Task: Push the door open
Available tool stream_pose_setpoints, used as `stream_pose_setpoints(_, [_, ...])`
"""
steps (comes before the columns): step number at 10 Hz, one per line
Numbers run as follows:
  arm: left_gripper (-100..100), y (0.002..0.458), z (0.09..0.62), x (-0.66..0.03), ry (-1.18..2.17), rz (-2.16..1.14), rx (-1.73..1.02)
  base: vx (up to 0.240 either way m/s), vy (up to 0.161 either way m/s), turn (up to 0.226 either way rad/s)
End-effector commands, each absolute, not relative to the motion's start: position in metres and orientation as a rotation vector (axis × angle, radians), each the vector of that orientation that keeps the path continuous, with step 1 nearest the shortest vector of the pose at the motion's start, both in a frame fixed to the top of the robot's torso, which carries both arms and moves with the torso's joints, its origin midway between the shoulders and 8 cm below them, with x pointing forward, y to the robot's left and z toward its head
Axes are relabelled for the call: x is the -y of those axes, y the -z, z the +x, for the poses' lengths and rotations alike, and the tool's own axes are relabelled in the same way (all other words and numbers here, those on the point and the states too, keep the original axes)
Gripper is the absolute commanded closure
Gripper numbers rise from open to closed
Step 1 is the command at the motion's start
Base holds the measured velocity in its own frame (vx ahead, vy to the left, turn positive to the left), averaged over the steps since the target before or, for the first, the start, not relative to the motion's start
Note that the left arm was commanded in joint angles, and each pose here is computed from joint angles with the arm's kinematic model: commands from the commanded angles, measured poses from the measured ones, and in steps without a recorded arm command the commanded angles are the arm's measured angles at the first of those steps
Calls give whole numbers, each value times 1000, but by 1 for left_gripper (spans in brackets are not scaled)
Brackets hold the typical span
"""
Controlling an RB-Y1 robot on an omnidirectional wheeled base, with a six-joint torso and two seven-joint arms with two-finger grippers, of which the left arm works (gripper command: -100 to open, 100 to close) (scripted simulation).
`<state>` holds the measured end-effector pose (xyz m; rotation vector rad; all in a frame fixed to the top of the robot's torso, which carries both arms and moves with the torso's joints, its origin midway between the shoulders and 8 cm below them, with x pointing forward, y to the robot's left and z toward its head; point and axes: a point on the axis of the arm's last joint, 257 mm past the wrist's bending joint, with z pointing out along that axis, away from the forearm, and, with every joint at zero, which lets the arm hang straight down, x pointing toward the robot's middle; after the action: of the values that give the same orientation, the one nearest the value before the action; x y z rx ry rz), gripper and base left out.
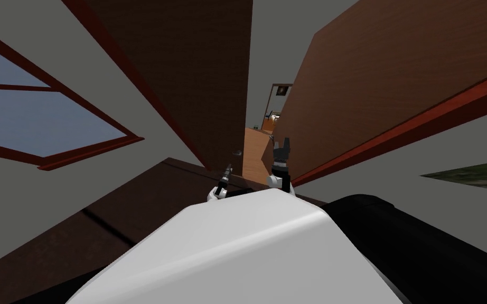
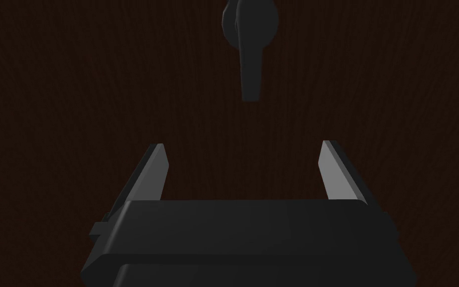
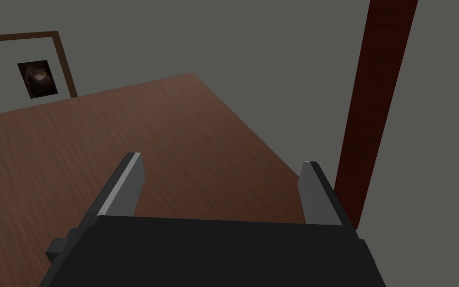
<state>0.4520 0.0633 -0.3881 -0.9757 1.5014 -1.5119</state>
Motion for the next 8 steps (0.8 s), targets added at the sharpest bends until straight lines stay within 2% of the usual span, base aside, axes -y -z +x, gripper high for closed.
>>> stream_pose_setpoints(1, [-100,388,452,-63,1512,-976,-1501,59,34,-9])
stream_pose_setpoints(3, [-100,392,453,-75,1490,-968,-1509,126,-63,-25])
stream_pose_setpoints(8, [-100,394,454,-85,1470,-970,-1507,182,-69,-26])
